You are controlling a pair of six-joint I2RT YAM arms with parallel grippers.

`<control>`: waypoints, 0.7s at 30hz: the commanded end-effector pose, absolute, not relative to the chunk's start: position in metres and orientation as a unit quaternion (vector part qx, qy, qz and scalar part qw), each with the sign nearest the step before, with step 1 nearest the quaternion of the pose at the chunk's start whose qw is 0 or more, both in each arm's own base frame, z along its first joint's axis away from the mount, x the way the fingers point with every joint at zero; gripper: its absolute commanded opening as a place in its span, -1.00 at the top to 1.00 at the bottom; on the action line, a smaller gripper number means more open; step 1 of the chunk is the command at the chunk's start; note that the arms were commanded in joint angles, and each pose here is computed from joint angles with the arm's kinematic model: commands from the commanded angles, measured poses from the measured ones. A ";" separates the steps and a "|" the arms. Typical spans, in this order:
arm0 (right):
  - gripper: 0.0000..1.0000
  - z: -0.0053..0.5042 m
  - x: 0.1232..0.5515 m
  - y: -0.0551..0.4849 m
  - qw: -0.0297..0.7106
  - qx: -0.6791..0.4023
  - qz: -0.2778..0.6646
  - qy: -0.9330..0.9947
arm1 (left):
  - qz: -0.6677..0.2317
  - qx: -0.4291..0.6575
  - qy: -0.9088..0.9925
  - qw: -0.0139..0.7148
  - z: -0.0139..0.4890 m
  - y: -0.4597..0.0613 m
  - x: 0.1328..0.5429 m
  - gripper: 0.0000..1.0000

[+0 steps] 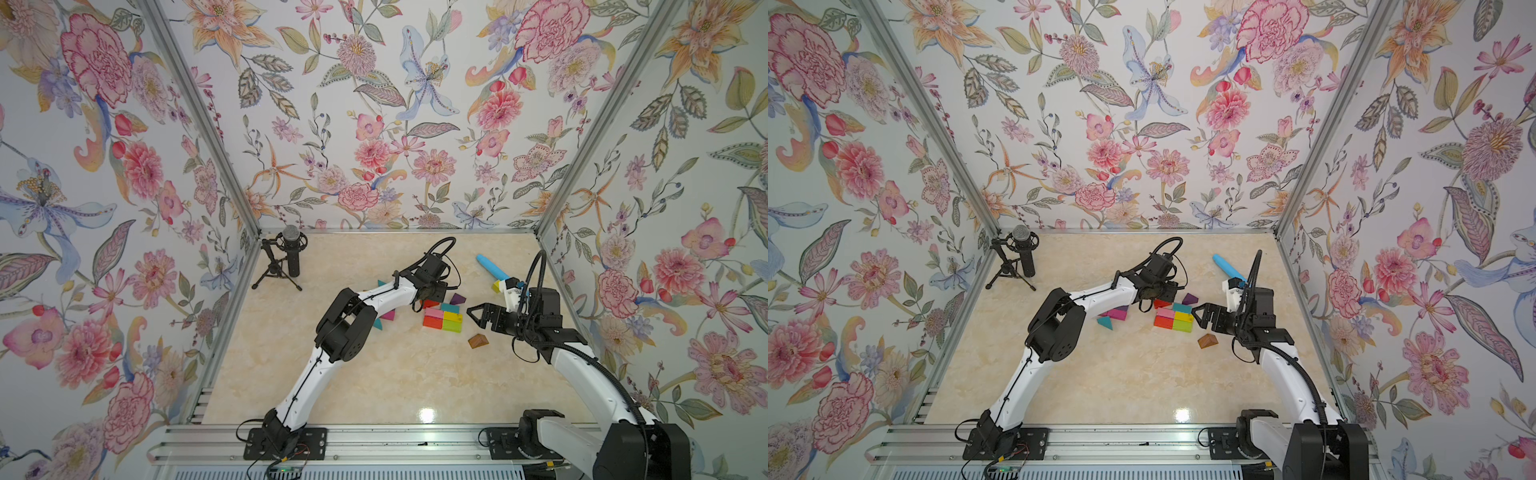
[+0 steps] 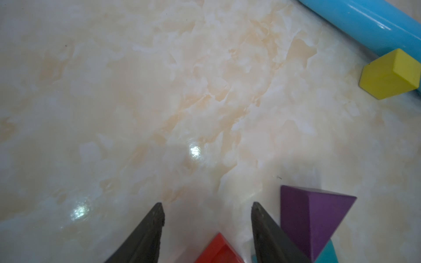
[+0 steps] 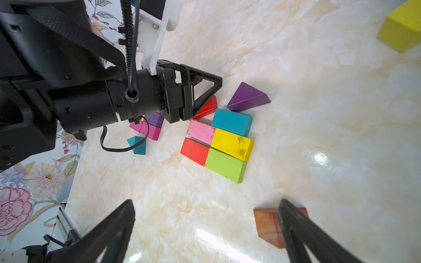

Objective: Assemble a piece of candy with building blocks
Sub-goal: Assemble the building block at the center of the board.

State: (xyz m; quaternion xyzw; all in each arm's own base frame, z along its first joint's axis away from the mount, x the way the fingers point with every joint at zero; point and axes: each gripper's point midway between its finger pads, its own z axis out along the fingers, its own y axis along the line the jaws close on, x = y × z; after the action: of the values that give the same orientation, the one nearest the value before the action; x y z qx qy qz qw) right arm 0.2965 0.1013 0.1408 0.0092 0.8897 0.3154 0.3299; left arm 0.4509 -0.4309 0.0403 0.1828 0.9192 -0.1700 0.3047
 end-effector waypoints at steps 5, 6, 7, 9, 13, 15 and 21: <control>-0.99 0.138 0.294 0.097 0.332 0.007 0.306 0.892 | -0.214 0.190 0.911 0.295 0.053 -0.438 0.442 -0.25; -0.99 0.138 0.294 0.097 0.331 0.007 0.305 0.893 | -0.215 0.194 0.912 0.292 0.052 -0.438 0.441 -0.25; -0.99 0.138 0.294 0.097 0.332 0.007 0.305 0.893 | -0.214 0.197 0.912 0.289 0.051 -0.438 0.439 -0.24; -0.99 0.138 0.294 0.097 0.331 0.007 0.304 0.893 | -0.217 0.207 0.911 0.284 0.050 -0.440 0.435 -0.23; -0.99 0.137 0.294 0.097 0.330 0.007 0.303 0.894 | -0.221 0.223 0.909 0.276 0.050 -0.445 0.428 -0.18; -0.99 0.137 0.295 0.096 0.331 0.008 0.302 0.894 | -0.225 0.230 0.907 0.272 0.050 -0.447 0.425 -0.16; -0.99 0.135 0.294 0.096 0.329 0.009 0.300 0.895 | -0.233 0.246 0.903 0.266 0.051 -0.454 0.416 -0.15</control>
State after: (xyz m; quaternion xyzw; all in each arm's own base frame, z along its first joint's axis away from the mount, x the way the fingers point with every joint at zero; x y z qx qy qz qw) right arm 0.2966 0.0999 0.1402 0.0082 0.8909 0.3103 0.3316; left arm 0.4294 -0.4475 0.0329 0.2205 0.9108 -0.2238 0.2680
